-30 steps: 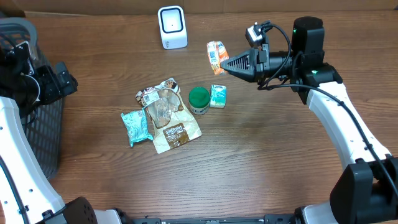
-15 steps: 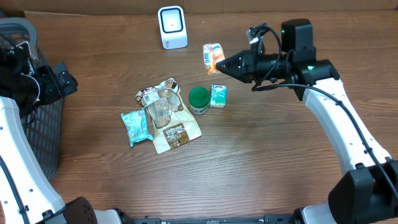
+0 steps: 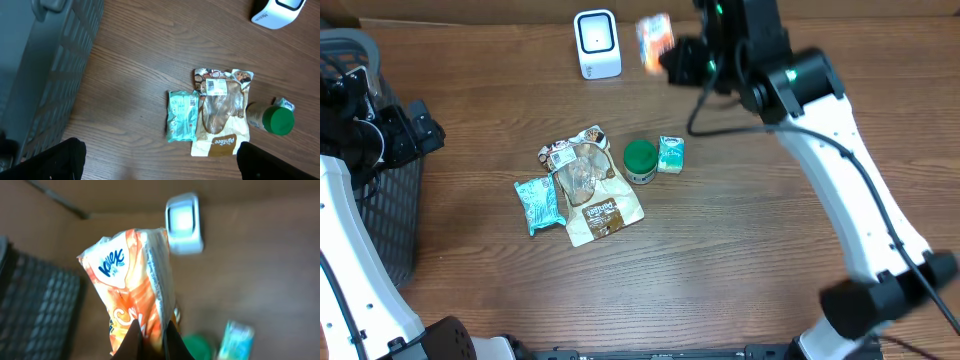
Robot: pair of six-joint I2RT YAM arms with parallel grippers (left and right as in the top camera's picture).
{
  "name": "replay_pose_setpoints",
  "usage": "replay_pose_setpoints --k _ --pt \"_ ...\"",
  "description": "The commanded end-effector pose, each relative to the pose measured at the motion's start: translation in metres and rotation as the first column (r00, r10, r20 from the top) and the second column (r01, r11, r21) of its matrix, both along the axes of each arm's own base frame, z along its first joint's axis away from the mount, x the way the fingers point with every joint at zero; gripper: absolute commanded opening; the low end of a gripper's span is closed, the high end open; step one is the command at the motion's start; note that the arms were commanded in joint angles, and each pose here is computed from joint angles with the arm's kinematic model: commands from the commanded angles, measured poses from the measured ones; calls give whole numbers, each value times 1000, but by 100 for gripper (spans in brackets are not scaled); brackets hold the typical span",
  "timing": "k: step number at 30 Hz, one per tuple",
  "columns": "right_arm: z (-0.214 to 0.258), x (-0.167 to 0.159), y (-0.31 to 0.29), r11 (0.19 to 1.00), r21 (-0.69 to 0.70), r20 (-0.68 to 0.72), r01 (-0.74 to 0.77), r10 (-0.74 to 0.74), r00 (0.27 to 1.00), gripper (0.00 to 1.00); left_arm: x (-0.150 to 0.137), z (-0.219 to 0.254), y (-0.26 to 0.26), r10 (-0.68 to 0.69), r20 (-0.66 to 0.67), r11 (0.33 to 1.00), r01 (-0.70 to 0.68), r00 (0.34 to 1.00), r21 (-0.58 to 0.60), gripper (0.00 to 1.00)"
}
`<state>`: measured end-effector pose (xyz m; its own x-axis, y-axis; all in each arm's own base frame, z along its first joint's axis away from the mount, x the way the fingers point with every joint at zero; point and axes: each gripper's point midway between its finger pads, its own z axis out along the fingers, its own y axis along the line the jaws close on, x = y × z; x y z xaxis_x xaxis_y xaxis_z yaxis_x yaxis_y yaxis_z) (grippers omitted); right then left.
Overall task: Scan the item barcode
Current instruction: 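Carry the orange pack to the white scanner and hold it there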
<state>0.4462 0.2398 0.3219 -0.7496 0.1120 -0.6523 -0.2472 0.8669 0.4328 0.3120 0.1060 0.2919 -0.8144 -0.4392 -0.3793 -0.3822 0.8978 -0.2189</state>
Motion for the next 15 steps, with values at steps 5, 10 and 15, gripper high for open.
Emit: replay_pose_setpoints --k 5,10,15 --pt "-27 86 24 912 -382 298 149 -31 954 4 3 4 -1 -20 16 1000 20 1000 -1 99" --pt "-62 129 47 754 -598 470 272 55 881 4 3 4 -1 -20 16 1000 20 1000 -1 100" --pt "-101 157 79 641 -716 528 277 237 816 4 3 4 -1 -20 16 1000 20 1000 -1 100"
